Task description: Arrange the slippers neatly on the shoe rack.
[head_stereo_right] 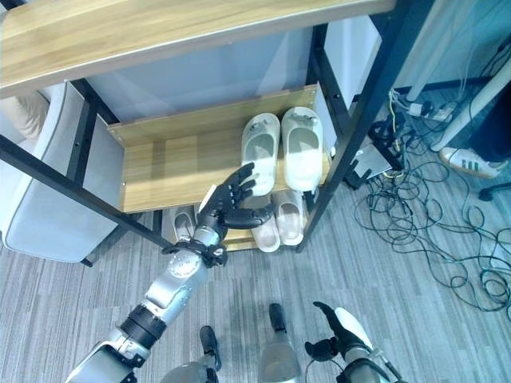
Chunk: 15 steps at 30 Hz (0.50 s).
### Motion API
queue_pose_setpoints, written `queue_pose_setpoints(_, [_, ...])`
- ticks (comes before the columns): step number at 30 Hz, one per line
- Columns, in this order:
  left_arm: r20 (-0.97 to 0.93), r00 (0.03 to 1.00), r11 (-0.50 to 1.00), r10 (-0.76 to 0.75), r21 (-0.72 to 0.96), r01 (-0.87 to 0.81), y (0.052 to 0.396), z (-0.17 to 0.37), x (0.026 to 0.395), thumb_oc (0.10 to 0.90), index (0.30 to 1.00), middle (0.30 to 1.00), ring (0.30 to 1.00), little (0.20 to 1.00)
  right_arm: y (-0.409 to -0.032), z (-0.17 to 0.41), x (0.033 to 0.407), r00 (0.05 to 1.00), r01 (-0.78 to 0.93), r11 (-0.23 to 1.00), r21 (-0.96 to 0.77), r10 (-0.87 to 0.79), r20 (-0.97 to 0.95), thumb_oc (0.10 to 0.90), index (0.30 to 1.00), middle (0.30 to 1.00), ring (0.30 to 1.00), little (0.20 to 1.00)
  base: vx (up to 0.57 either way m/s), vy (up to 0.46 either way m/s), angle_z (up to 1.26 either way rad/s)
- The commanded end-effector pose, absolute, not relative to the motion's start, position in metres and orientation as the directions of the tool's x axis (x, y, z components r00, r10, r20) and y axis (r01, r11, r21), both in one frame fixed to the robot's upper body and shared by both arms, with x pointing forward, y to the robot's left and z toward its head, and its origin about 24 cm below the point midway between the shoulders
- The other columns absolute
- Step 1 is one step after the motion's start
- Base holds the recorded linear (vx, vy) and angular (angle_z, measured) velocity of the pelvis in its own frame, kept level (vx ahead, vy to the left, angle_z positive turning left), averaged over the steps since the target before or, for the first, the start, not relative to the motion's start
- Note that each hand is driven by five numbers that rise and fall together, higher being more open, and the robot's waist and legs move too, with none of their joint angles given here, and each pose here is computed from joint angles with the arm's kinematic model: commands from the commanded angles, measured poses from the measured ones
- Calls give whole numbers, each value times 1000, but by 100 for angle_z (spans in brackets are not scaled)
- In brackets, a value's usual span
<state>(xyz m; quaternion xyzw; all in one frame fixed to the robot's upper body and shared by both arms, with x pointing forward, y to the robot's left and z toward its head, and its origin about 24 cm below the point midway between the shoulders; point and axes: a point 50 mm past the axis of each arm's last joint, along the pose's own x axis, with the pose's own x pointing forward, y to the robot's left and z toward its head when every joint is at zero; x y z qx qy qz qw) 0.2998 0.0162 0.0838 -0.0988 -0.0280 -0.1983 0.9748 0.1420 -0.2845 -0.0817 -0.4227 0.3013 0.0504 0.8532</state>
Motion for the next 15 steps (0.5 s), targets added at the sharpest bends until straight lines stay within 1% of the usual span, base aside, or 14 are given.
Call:
queue_pose_setpoints(1, [362,818,817,-446,-209,538,-22,151,299,800,900,900,900,900,-293,-72,141,849,-295,618,-729,-181,-496,800,900,900,900,900,0,0,0])
queue_pose_setpoints(10, [404,795,804,-453,-200,560,-28,165,299,800,900,900,900,900,-292,-76,140,843,-303,619,-725,-180,-506,800,900,900,900,900,0,0,0])
queue_pose_setpoints(15, [439,787,815,-434,-182,551,-17,173,300,800,900,900,900,900,-291,-79,137,832,-321,618,-718,-178,-525,800,900,900,900,900,8,12,3])
